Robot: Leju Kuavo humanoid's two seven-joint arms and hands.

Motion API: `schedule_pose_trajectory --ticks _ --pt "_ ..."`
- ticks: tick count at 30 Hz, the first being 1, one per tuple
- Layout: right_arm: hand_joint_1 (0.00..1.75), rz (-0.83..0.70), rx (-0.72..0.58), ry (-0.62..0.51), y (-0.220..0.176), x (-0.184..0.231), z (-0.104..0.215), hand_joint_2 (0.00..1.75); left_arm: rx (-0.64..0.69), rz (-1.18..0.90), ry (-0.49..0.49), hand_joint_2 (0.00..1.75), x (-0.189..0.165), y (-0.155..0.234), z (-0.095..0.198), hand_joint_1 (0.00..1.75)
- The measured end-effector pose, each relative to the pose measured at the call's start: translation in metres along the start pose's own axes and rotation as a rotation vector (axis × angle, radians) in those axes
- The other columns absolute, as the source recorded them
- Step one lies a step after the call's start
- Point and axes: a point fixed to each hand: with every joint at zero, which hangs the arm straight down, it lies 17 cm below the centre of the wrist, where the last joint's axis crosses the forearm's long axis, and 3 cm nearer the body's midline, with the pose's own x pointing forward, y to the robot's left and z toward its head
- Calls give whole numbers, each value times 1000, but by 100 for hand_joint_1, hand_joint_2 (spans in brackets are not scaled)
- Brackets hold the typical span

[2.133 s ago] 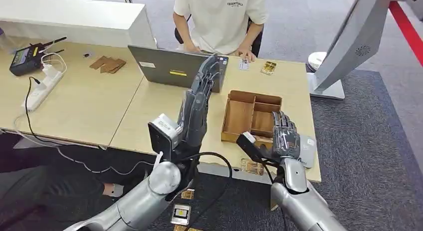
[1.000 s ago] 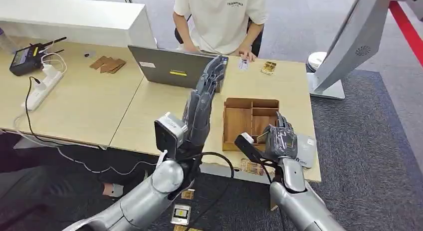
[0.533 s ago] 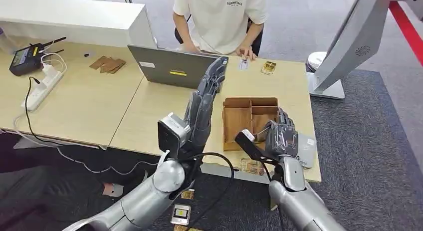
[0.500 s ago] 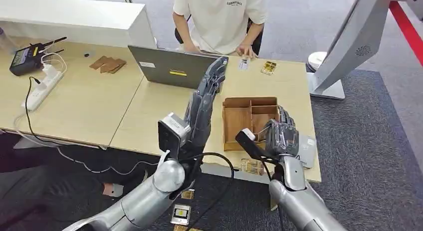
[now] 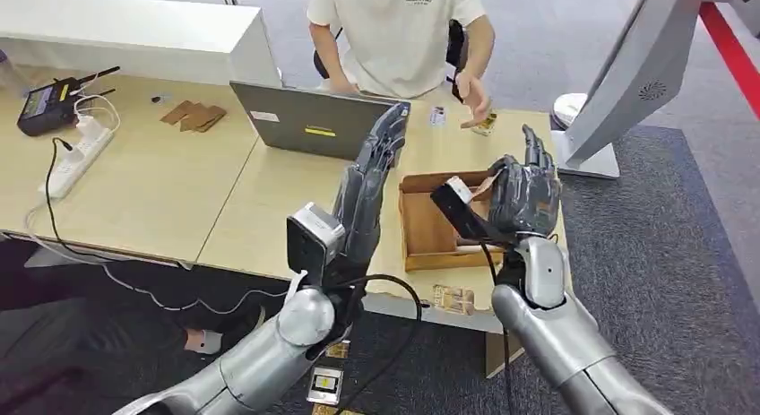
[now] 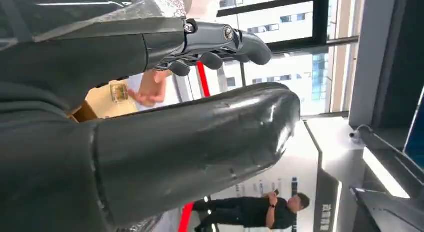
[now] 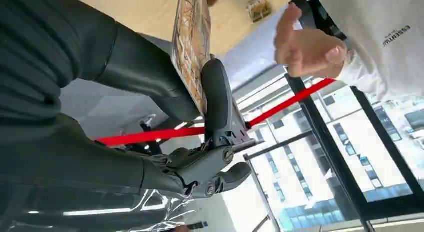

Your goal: Pass the card to the sensor for recognition and then transmit it.

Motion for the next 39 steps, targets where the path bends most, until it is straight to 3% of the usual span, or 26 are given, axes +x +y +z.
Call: schedule_pose_trajectory --ticks 8,15,22,29,30,31,33,39 --pt "175 31 -27 -12 -22 2 -20 175 -23 25 -14 0 3 -8 -2 0" --pt "175 105 -59 5 -67 -2 -79 175 -51 86 -52 0 11 -22 -6 0" --pt "175 185 22 76 -62 -21 -99 175 -82 121 -62 0 16 -35 -10 0" --pt "175 221 79 113 -42 -35 -93 175 -93 127 -56 0 15 -41 -10 0" --pt "169 225 85 116 -39 -37 -92 175 -94 128 -56 0 15 -42 -10 0" --pt "80 229 91 119 -37 -39 -91 175 -96 128 -55 0 14 -43 -10 0" --pt "0 238 103 127 -33 -43 -89 175 -100 126 -51 0 13 -44 -9 0" --pt "0 245 103 137 -28 -47 -85 175 -111 115 -47 0 12 -46 -8 0"
